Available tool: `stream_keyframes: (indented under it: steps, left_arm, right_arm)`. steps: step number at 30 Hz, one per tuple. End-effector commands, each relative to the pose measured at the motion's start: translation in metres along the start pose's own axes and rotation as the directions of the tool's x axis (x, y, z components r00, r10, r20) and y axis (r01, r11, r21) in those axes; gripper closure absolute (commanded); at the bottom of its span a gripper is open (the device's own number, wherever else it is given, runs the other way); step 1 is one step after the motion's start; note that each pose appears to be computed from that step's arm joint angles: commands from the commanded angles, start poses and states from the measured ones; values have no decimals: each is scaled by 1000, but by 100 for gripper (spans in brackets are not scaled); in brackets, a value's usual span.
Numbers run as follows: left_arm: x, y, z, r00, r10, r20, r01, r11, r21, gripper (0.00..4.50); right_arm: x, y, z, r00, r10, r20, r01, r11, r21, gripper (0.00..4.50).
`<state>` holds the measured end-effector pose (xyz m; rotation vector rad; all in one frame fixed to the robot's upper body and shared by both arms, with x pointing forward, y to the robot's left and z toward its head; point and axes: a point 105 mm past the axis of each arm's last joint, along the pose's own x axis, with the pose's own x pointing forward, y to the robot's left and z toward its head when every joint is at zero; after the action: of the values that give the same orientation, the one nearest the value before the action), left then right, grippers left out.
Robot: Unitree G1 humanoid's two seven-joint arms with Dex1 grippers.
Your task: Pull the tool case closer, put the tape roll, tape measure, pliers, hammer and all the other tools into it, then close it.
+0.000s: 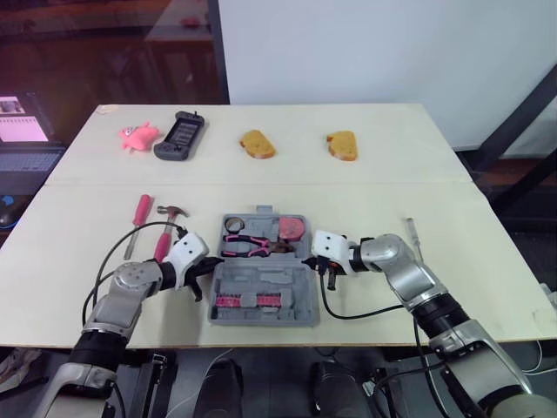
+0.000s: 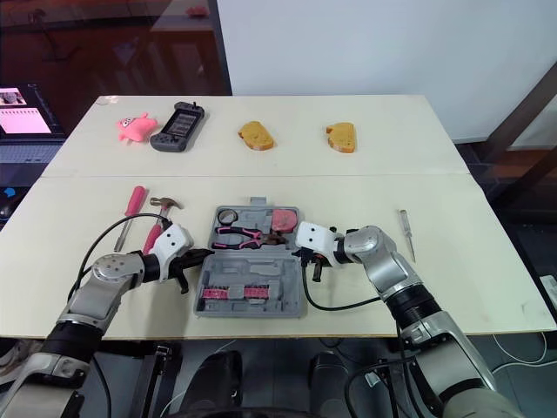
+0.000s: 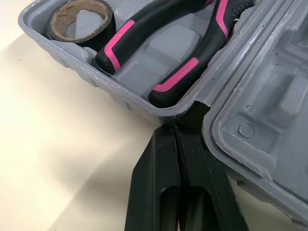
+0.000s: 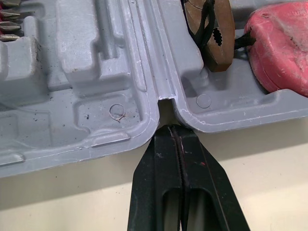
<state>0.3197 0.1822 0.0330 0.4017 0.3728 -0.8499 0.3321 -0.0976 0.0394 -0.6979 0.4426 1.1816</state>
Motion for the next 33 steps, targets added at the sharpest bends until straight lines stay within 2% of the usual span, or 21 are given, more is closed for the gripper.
stream_keyframes:
  steps: [1,7,14,17,19,21,24,27,30,33]
  left_arm:
    - [-4,3,16,998,20,62,-22,999,39,449]
    - [-13,11,11,998,56,42,-59,997,54,449]
    - [-42,36,5,985,168,31,-169,983,67,449]
    - [-57,42,9,980,189,63,-192,980,58,362]
    - [-64,44,10,978,194,74,-198,979,51,260]
    - [-93,47,10,971,213,105,-216,976,13,156]
    - [-130,52,4,956,262,128,-261,965,-25,1]
    - [-160,53,-6,941,310,137,-305,951,-59,0]
    - [-187,52,-24,930,346,127,-334,937,-102,0]
    - [-212,60,-45,891,438,119,-414,892,-183,0]
  right_arm:
    - [10,10,6,999,48,15,-47,999,-21,450]
    - [-10,-3,-11,1000,-12,-15,12,1000,-19,450]
    - [-49,-21,-7,995,-87,42,87,996,-8,450]
    - [-66,-22,1,989,-115,88,115,993,3,364]
    - [-74,-20,5,986,-124,110,123,992,14,259]
    - [-103,-13,12,967,-184,174,175,982,71,162]
    - [-135,1,9,945,-261,199,231,960,160,8]
    - [-157,11,3,910,-350,222,290,920,264,3]
    - [-179,22,-15,871,-453,190,369,859,355,3]
    - [-202,35,-29,821,-548,163,439,787,434,3]
